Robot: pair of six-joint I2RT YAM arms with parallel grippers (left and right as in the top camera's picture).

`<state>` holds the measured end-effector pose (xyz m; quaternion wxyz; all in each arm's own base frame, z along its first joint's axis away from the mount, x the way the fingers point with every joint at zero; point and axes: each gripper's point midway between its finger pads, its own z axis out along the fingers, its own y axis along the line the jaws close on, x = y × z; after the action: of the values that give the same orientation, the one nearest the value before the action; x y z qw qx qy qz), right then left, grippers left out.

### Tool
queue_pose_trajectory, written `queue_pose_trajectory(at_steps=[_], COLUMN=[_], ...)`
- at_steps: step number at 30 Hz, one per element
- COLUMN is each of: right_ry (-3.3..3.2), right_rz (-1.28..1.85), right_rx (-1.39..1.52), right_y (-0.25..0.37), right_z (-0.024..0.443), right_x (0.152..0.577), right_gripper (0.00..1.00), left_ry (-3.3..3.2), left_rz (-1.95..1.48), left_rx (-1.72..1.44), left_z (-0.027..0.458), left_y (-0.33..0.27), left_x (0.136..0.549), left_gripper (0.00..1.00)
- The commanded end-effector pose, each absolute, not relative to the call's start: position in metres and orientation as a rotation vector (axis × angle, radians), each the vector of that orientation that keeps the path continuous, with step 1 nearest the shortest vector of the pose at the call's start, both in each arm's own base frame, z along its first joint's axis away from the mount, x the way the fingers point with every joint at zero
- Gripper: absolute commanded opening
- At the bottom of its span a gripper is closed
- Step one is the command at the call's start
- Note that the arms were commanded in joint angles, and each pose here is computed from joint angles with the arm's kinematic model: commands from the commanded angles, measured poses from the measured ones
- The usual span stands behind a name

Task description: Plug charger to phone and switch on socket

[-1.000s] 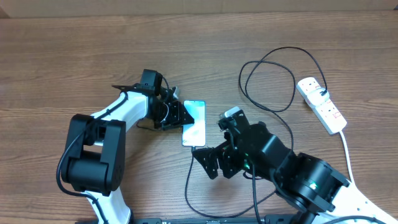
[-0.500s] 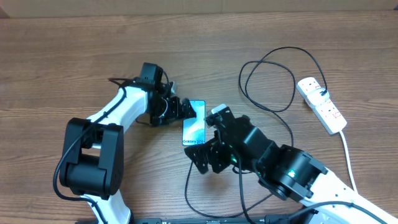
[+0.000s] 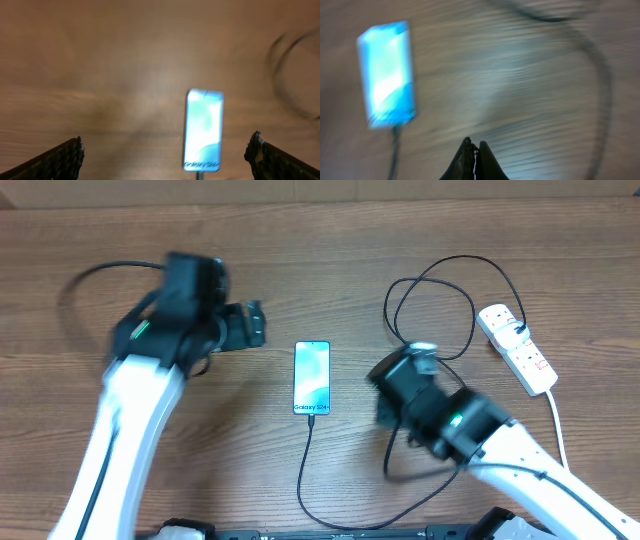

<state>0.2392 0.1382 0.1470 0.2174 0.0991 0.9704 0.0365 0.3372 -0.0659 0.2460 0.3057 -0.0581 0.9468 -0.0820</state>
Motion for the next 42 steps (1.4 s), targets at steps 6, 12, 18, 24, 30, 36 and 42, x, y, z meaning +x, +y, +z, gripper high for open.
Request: queue_pose_trajectory(at_steps=[6, 12, 18, 24, 30, 36, 42], right_ry=[2.523, 2.392, 2.366, 2.553, 2.621, 2.597, 2.559], right_rz=[-0.019, -0.065, -0.143, -0.021, 0.065, 0.084, 0.084], right_rx=[0.913, 1.277, 1.463, 1.477, 1.435, 1.444, 1.420], right_y=[0.003, -0.088, -0.151, -0.164, -0.160, -0.166, -0.171], right_z=[0.155, 0.158, 0.157, 0.130, 0.114, 0.110, 0.111], right_x=[0.282, 0.284, 0.287, 0.311, 0.327, 0.333, 0.343], right_gripper=[0.04, 0.04, 0.04, 0.04, 0.04, 0.04, 0.04], left_ry=[2.199, 2.140, 2.199, 2.227, 2.263, 2.260, 2.245], left_rz=[-0.092, -0.063, -0.036, -0.025, -0.012, -0.022, -0.028], left_rx=[-0.310, -0.333, -0.333, -0.333, -0.332, -0.329, -0.329], left_z=[0.337, 0.345, 0.331, 0.326, 0.319, 0.320, 0.323], left_y=[-0.010, 0.008, 0.013, 0.014, 0.015, 0.013, 0.013], left_x=[0.230, 0.172, 0.152, 0.148, 0.142, 0.143, 0.145], left_gripper=[1.00, 1.00, 1.00, 1.00, 1.00, 1.00, 1.00])
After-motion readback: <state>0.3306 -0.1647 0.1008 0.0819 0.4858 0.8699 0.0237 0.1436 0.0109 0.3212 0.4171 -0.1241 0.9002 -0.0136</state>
